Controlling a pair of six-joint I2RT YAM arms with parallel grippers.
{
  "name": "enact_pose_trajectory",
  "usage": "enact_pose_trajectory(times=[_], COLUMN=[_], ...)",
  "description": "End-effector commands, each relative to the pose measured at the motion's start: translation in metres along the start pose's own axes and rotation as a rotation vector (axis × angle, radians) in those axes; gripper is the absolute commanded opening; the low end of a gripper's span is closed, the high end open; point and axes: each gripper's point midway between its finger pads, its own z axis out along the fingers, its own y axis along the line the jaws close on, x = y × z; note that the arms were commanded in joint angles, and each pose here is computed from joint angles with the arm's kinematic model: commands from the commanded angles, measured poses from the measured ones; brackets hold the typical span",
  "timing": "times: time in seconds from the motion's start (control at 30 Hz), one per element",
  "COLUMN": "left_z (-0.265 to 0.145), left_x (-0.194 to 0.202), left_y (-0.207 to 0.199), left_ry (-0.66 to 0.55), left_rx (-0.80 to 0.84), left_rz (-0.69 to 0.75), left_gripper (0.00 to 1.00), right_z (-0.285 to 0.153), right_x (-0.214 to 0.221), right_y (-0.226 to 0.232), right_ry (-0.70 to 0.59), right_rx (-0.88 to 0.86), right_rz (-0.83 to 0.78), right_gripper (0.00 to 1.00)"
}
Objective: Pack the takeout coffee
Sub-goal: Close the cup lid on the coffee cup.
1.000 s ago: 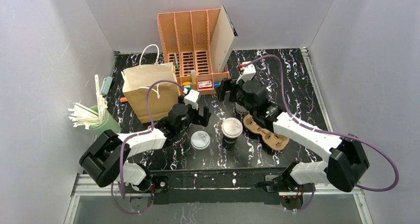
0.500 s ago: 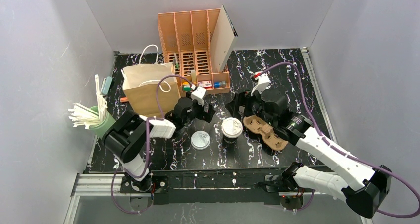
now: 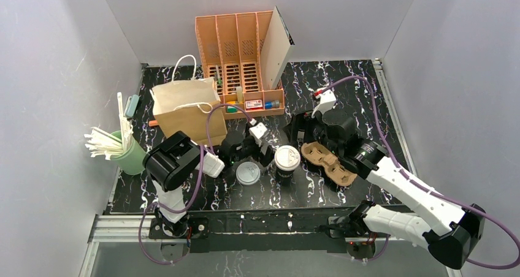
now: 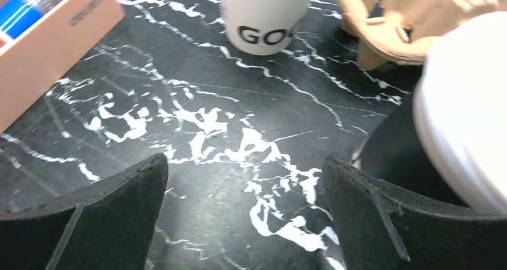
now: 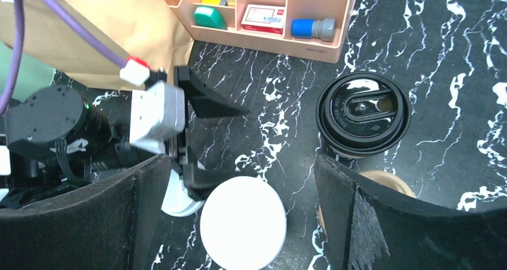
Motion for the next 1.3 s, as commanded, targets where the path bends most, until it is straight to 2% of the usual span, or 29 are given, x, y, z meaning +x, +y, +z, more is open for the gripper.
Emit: enact_pose_trajectory(times=[0.0,0.13,0.27,0.37,0.53,0.97,1.27], left_z=[0.003,0.016,0.026,0.033,0.044,0.054,0.045], left_x=[-0.019,-0.001,0.013,0.014,0.037,0.061,0.038], left_y=[-0.012,-0.031,-0.030,-0.035,-0.038,-0.040,-0.045], left_ry=[-0.072,-0.002,0.075,0.090,0.166,0.224,0.186], left_rx=[0.025,0.150,0.085,0.093,0.101,0.092,0.082], left_rz=[0.120,0.161,0.226,0.238,0.258,0.285,0.316], left_gripper=[0.98,0.98,0.98,0.98,0.98,0.98,0.98], right_z=[-0.014,-0.018,-0.022,-0.023,-0.022,-0.025,-0.027], right_x=[-0.038,-0.043,-0.050,-0.053,-0.051,-0.049,-0.051], right_y=[0.001,-0.005,-0.006,-0.008,-0.011,-0.016,-0.014], right_ry=[-0.119,-0.148,-0.187,-0.191,-0.181,-0.192,-0.197], right_rx=[0.009,0.034,0.032,0.041,0.057,0.068,0.058], right_rz=[-0.029,-0.055,-0.094,-0.117,-0.140,-0.163,-0.167], right_gripper=[0.98,0.98,0.98,0.98,0.98,0.98,0.98])
